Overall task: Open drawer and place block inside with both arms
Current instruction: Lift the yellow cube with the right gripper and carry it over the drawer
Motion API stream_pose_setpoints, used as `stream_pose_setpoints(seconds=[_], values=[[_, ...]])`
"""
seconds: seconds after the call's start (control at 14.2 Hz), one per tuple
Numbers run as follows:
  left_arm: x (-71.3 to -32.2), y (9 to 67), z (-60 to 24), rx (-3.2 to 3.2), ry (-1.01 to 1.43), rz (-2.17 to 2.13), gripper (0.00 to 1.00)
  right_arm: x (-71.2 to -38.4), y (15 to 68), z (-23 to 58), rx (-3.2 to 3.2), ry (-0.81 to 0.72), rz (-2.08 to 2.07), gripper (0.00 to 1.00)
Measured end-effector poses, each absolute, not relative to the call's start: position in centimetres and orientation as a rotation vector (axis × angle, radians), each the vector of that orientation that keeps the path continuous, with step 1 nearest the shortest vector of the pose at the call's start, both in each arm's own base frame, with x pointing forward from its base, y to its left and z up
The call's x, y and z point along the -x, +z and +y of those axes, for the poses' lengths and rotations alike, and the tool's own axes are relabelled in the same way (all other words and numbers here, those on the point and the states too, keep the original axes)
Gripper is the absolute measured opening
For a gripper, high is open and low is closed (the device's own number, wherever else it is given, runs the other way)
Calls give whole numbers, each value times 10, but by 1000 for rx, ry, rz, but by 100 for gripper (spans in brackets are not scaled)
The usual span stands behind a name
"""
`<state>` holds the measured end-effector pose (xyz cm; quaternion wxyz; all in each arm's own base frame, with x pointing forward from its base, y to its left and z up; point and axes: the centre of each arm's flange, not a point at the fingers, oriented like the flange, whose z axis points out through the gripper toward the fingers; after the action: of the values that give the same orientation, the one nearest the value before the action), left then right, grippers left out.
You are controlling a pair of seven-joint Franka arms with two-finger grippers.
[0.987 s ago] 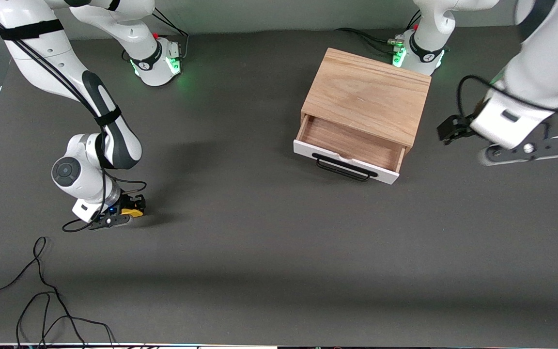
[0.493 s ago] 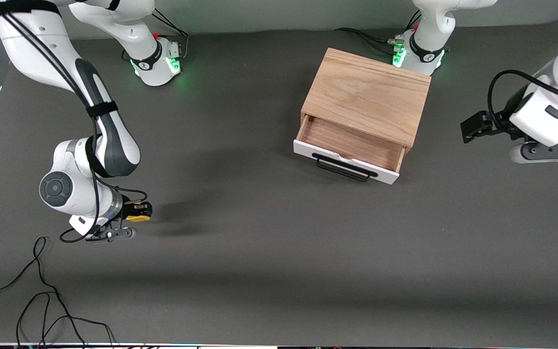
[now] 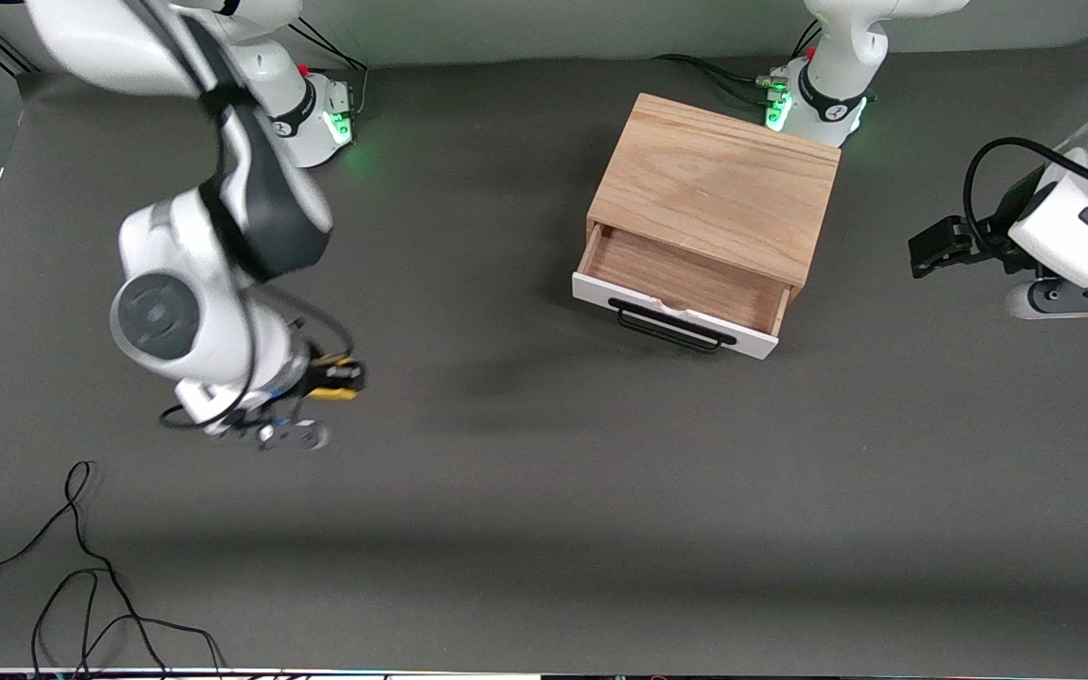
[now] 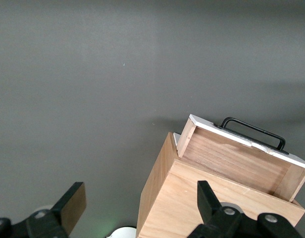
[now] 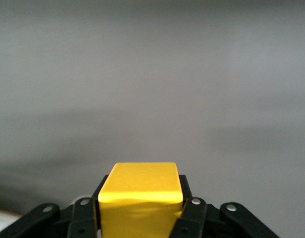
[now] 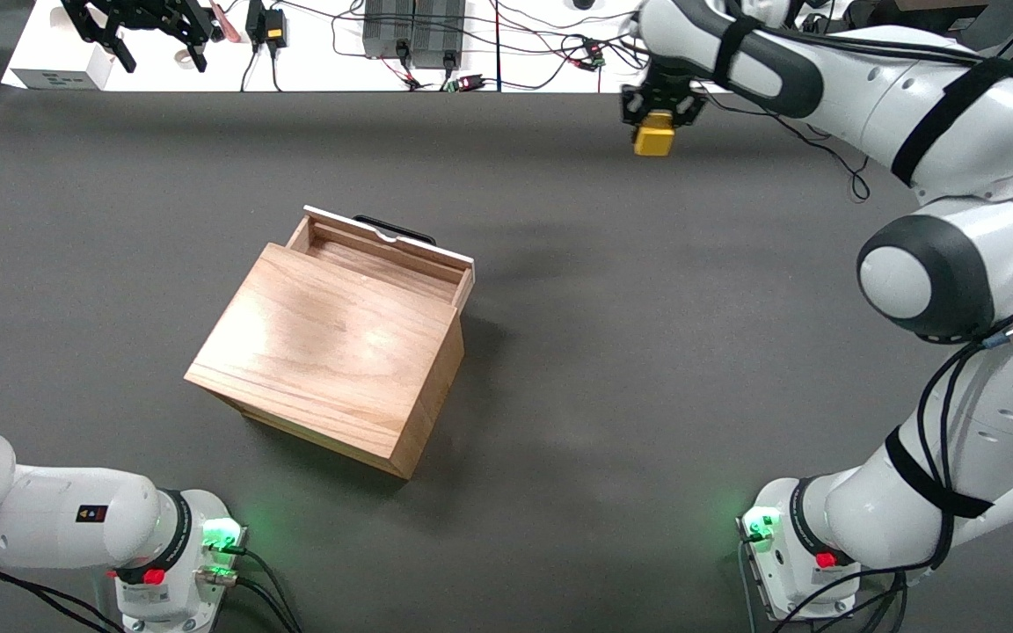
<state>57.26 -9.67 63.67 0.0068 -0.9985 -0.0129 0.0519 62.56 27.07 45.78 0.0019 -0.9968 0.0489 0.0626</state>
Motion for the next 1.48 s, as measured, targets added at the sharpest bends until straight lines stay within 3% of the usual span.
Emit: stream_pose_setpoints(seconds=[0.35, 0.63, 1.06, 1.48], values=[[-565, 634, -95, 3117, 161, -18, 100, -570, 511, 383, 3055, 181, 349, 55], [-545, 635, -99, 3104, 101, -9, 100, -523, 513, 468, 3011, 162, 507, 55], [-526, 656, -96, 3081, 145, -15, 100, -467, 433, 593, 2901, 110, 641, 55], [-515, 663, -91, 3061, 249, -27, 100, -426, 363, 641, 2943, 99, 643, 55]])
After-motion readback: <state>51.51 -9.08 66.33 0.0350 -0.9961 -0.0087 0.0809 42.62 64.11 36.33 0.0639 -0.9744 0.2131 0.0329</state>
